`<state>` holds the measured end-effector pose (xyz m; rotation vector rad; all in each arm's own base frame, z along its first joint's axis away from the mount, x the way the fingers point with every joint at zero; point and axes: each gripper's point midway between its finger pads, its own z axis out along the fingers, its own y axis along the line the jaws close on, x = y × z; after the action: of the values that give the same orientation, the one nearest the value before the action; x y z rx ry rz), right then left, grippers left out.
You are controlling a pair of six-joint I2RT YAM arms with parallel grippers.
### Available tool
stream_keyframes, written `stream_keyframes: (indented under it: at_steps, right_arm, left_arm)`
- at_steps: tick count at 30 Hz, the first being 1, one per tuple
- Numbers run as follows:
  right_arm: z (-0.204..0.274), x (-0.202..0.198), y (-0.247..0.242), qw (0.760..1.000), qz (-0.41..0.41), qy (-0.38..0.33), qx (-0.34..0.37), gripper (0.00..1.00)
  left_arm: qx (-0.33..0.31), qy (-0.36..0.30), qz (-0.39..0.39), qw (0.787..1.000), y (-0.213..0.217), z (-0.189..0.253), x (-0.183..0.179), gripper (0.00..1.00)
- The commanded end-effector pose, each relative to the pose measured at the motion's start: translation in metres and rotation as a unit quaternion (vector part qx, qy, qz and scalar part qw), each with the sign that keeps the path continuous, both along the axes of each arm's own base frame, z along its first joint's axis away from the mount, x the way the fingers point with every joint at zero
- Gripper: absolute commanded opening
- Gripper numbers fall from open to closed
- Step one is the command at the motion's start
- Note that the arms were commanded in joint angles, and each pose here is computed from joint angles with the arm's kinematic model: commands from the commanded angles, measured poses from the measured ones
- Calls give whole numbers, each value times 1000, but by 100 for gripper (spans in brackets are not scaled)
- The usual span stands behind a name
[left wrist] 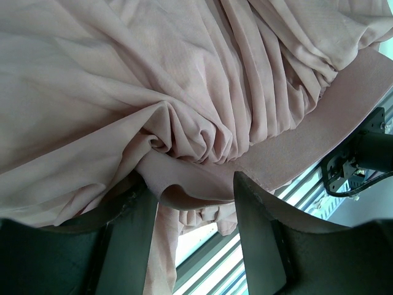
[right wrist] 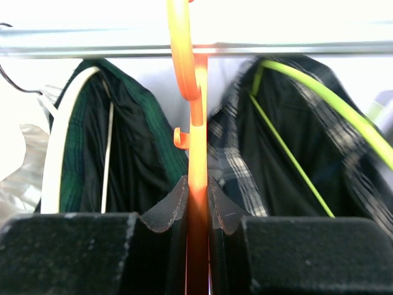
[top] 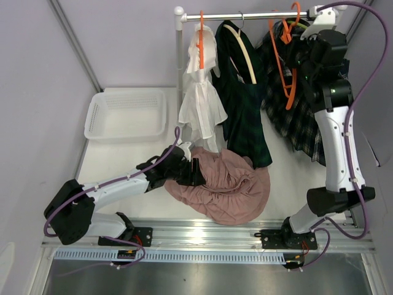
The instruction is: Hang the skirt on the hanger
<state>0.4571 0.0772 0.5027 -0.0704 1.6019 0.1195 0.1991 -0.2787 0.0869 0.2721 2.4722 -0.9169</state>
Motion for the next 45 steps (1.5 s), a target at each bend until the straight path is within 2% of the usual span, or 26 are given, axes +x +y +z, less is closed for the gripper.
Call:
stream_keyframes:
  at_steps: [1, 7, 8, 10, 12, 13, 15, 16, 19, 23, 28, 35, 41, 45]
  right_arm:
    - [26, -31, -16, 999, -25, -29, 27, 0]
    - [2, -63, -18, 998, -28, 23, 43, 0]
    - [-15, -68, -17, 998, -31, 47, 42, 0]
    - [-12, -95, -20, 997, -34, 44, 59, 0]
    - [-34, -114, -19, 995, -31, 72, 66, 0]
    - [-25, -140, -22, 994, -27, 57, 83, 0]
    - [-48, -162, -19, 992, -13, 86, 96, 0]
    - [-42, -186, -19, 992, -1, 73, 105, 0]
    - [-71, -217, -12, 985, 23, 120, 125, 0]
    - [-125, -251, 8, 961, 69, 224, 147, 0]
    - [-163, -279, 27, 936, 123, 297, 141, 0]
    - [-195, -314, 58, 900, 228, 349, 126, 0]
    - [-210, -338, 83, 872, 301, 364, 131, 0]
    - [-231, -338, 70, 882, 244, 390, 101, 0]
  left_arm:
    - [-23, -31, -3, 999, -4, 17, 8, 57]
    - [-22, -30, -3, 999, -4, 17, 8, 57]
    - [-23, -32, -2, 999, -4, 18, 8, 58]
    - [-22, -31, -2, 999, -4, 18, 8, 58]
    - [-20, -31, -1, 999, -3, 17, 7, 58]
    - [-19, -33, -1, 999, -2, 17, 8, 58]
    - [-16, -32, 0, 999, -2, 15, 9, 58]
    - [-15, -32, 0, 999, -2, 14, 9, 58]
    - [-11, -26, 1, 1000, -2, 10, 9, 58]
    - [-7, -22, 5, 1000, -4, 6, 12, 57]
    - [-11, -19, 10, 1000, -8, 6, 16, 57]
    - [-14, -29, 23, 999, -8, 12, 22, 61]
    - [-11, -31, 33, 999, -9, 15, 27, 63]
    - [-13, -32, 37, 999, -8, 17, 28, 63]
